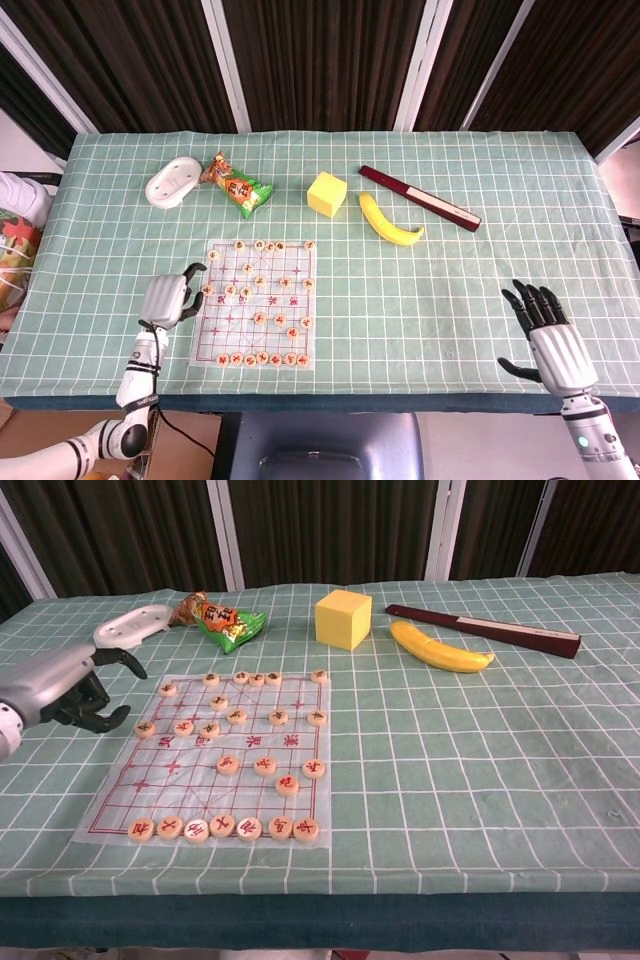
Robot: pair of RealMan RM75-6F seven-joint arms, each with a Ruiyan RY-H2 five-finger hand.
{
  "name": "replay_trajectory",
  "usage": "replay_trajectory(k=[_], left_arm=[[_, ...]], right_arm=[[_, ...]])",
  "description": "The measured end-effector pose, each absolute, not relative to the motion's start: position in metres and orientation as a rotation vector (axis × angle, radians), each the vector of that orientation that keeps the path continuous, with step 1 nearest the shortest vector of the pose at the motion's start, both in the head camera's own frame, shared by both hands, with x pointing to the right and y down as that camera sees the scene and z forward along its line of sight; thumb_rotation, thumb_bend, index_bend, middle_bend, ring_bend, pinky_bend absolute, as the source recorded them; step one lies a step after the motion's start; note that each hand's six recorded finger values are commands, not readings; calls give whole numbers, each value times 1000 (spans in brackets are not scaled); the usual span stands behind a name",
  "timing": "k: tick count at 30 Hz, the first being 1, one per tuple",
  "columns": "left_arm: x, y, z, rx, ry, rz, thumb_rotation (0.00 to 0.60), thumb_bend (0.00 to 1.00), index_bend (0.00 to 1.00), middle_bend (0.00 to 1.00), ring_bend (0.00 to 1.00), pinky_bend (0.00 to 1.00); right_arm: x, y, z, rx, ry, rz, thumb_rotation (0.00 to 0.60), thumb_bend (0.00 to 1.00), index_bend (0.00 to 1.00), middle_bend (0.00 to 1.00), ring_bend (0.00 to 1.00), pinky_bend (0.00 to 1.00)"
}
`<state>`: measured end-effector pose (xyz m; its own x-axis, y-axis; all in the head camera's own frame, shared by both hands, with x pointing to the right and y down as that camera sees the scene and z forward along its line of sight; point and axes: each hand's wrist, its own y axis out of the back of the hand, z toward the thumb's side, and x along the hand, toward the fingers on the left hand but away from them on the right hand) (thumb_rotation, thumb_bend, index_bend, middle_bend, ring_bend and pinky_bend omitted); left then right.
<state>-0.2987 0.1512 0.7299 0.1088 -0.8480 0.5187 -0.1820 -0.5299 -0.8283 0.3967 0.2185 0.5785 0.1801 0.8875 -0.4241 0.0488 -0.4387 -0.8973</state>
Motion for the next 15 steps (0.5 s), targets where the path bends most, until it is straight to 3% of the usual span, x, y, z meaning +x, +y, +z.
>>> replay_trajectory(k=[15], left_arm=[[-263,157,753,-1793,903,-1506,600,431,341,1000,1000,1000]], right_arm=[[394,217,579,-1702,-915,1318,600,189,0,0,0,0]])
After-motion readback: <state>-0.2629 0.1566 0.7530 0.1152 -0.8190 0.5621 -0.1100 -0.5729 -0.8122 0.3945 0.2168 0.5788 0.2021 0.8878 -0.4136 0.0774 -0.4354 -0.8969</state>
